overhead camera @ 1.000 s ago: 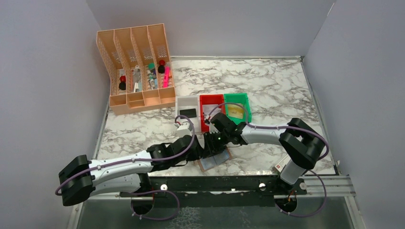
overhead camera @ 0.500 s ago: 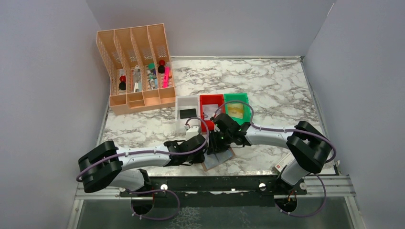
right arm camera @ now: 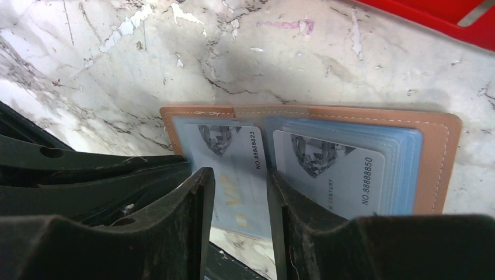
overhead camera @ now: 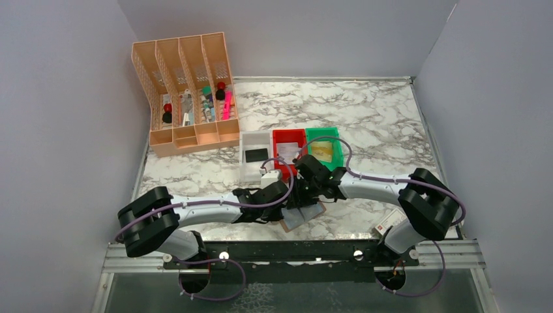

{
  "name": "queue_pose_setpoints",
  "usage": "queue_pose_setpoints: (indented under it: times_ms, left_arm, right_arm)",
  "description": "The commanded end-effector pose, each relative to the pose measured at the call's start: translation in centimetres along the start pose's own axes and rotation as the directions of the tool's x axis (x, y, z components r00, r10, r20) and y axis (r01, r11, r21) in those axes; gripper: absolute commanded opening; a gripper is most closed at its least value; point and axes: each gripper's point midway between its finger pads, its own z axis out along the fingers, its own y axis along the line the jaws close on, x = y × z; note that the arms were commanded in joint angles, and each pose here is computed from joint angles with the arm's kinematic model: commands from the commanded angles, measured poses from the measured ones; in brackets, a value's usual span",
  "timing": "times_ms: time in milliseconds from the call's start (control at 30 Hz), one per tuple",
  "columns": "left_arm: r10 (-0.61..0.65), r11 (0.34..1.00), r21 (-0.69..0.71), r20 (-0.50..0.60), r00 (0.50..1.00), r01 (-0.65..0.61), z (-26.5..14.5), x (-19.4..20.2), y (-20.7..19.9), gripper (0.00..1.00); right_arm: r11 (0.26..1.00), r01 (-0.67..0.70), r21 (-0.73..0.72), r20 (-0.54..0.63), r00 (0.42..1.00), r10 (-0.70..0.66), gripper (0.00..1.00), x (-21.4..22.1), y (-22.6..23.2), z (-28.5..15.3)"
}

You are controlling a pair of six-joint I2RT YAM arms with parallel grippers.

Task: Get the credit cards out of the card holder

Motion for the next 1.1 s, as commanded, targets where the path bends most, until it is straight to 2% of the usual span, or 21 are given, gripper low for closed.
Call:
queue_pose_setpoints:
  times_ms: [0,233,400,500,700,867,1067]
  left_arm:
    - [0.043,0.996,-0.072,-0.086,0.995,-0.050,0.5,2.1,2.2,0.05]
    - [0.040,0.996,-0.077,-0.082,0.996,-0.046,0.5,2.0,2.4,0.00]
    - [0.025,0.998,-0.063,-0.074,0.997,-0.029,0.7,2.3,2.6,0.00]
    - [0.015,0.999,-0.035,-0.070,0.997,-0.017,1.0,2.4,2.2,0.00]
    - [0.010,0.999,-0.031,-0.063,0.998,-0.012,0.9,2.3,2.2,0.00]
    - [0.000,0.999,-0.036,-0.048,0.999,-0.002,0.6,2.1,2.5,0.00]
    - [0.003,0.998,-0.061,-0.038,0.999,-0.006,0.5,2.1,3.3,0.00]
  right_arm:
    - [0.990,-0.015,0.142,0.013,1.000,0.013,0.44,0.4,-3.4,-0.6]
    - [0.998,-0.017,0.062,-0.077,0.997,0.022,0.45,2.3,-3.3,0.6]
    - [0.979,-0.091,-0.182,-0.130,0.989,0.068,0.42,3.2,-1.2,0.2]
    - [0.955,-0.099,-0.278,-0.141,0.988,0.061,0.39,3.1,0.3,-0.4]
    - [0.913,-0.139,-0.384,-0.147,0.985,0.088,0.26,2.5,1.5,-1.4]
    - [0.898,-0.164,-0.408,-0.135,0.984,0.119,0.05,1.7,1.1,-1.8]
    - [0.900,-0.201,-0.387,-0.109,0.979,0.171,0.03,0.7,-0.9,-2.3]
